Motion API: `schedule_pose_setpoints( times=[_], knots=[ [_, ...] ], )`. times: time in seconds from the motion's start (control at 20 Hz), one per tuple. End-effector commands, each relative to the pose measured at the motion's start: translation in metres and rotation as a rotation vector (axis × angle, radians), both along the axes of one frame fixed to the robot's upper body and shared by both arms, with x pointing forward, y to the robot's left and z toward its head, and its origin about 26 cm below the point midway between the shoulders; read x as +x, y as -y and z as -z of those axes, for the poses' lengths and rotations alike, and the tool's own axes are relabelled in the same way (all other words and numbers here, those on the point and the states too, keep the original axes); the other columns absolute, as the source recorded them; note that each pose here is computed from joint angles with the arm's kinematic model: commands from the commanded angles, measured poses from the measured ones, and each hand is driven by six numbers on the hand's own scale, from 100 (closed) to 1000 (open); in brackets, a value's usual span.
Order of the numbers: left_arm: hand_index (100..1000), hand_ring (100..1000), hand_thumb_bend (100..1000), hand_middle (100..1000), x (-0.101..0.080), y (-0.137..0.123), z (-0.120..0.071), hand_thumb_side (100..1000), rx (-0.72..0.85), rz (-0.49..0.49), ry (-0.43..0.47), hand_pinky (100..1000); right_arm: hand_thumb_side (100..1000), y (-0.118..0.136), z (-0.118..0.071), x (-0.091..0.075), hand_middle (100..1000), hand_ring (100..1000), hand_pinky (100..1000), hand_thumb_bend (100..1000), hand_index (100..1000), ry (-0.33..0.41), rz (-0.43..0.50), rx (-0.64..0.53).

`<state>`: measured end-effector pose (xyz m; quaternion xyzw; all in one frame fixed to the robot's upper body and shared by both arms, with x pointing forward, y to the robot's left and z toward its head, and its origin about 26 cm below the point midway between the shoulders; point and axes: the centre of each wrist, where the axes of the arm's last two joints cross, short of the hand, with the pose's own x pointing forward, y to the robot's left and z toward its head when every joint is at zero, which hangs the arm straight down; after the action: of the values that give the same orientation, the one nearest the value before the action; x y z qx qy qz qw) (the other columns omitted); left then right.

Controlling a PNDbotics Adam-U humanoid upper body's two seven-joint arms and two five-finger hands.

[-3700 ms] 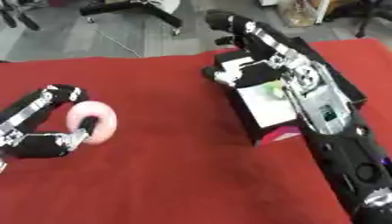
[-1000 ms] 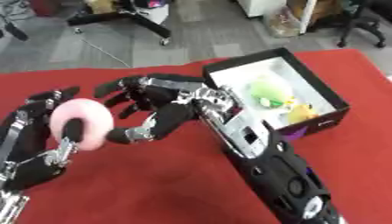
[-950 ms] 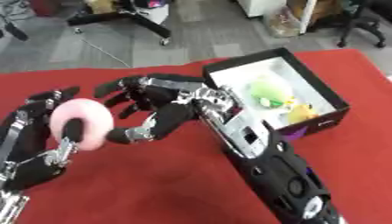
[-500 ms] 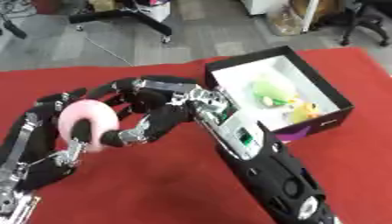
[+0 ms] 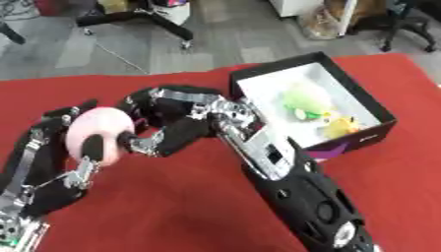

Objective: Pick up the objects with one hand, pass them to the other hand, and then place them into the box on the other side of the table.

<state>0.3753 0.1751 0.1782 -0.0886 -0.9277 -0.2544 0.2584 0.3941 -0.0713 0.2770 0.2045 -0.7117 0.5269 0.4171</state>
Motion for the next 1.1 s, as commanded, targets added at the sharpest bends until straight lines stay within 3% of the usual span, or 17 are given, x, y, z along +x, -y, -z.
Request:
schedule_pose_setpoints(
  times=[0.05,0.15,0.25,0.35,0.45,0.5,0.65,0.7,0.85,1.1],
  knots=[
    [556,614,100,515,-0.001,0.002,-0.008,353,-0.009,0.014,0.015,992,100,-0.004,-0.009,-0.003,658,806,816,100,619,0.005,-0.014,0.032],
    [569,613,100,515,-0.001,0.003,-0.006,337,-0.010,0.012,0.007,996,100,-0.004,-0.009,-0.003,628,791,811,130,586,-0.006,-0.014,0.034],
    [602,615,100,521,-0.001,0.002,-0.004,254,-0.006,0.007,-0.006,1000,100,-0.004,-0.009,-0.004,610,778,805,230,569,-0.014,-0.020,0.037],
    [638,620,131,529,0.000,0.001,-0.001,246,0.002,0.002,-0.026,1000,100,-0.003,-0.009,-0.003,602,765,797,298,555,-0.024,-0.028,0.040],
    [676,627,283,541,0.000,0.000,0.002,291,0.007,-0.005,-0.049,1000,100,-0.001,-0.010,-0.003,602,754,791,298,545,-0.033,-0.029,0.043],
    [714,641,382,556,0.000,0.000,0.003,354,0.011,-0.008,-0.059,1000,100,0.000,-0.010,-0.003,602,747,788,291,540,-0.039,-0.028,0.048],
    [791,677,568,593,0.001,-0.004,0.004,486,0.036,-0.025,-0.075,1000,100,0.003,-0.012,-0.003,599,738,784,280,534,-0.050,-0.018,0.067],
    [821,697,574,612,0.001,-0.005,0.004,562,0.048,-0.035,-0.076,1000,100,0.004,-0.013,-0.003,597,734,783,238,532,-0.053,-0.012,0.077],
    [851,716,694,633,0.003,-0.011,0.004,634,0.066,-0.075,-0.087,1000,100,0.009,-0.016,-0.003,593,730,781,270,530,-0.060,0.004,0.107],
    [866,720,719,641,0.005,-0.020,0.003,669,0.056,-0.126,-0.121,1000,100,0.015,-0.021,-0.005,591,727,779,265,528,-0.070,0.020,0.145]
  ],
)
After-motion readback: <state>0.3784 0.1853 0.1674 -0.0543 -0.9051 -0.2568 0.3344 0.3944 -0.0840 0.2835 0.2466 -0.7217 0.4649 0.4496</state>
